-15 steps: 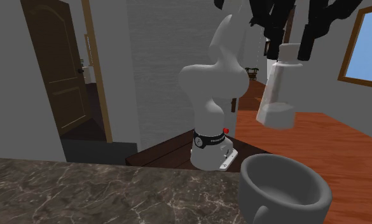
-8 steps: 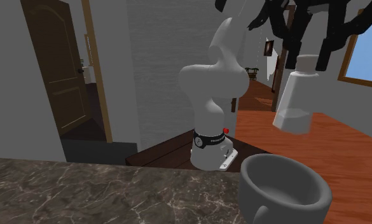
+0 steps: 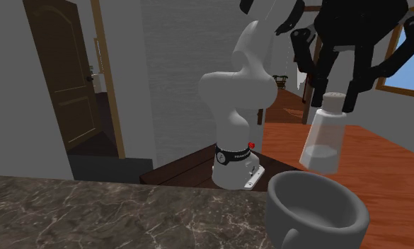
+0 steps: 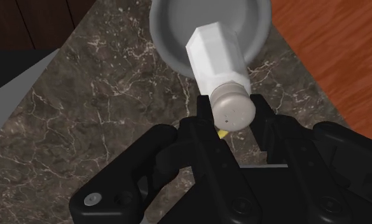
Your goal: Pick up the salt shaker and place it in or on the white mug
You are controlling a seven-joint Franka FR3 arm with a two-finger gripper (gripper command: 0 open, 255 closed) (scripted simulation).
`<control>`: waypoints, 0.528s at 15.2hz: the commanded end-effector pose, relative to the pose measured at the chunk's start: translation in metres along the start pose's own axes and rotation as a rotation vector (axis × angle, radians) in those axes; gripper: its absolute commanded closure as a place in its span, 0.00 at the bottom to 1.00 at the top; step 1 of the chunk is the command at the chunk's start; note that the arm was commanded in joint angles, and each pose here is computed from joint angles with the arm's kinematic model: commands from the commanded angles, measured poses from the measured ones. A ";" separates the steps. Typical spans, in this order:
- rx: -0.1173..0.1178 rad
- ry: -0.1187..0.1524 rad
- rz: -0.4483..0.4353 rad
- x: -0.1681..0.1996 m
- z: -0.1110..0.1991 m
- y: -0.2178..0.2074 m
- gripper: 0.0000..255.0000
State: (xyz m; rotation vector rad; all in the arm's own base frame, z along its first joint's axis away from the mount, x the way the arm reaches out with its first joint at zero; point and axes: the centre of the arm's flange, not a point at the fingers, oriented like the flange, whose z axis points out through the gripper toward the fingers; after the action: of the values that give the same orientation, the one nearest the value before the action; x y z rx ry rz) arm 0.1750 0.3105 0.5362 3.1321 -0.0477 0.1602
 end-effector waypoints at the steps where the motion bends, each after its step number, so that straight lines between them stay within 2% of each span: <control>1: 0.000 0.001 0.000 -0.001 0.013 0.000 1.00; 8: 0.000 0.001 0.000 -0.005 0.049 0.000 1.00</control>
State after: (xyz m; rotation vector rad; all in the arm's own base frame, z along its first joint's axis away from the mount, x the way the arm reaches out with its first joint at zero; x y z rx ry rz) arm 0.1747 0.3110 0.4922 3.1320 -0.0476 0.1605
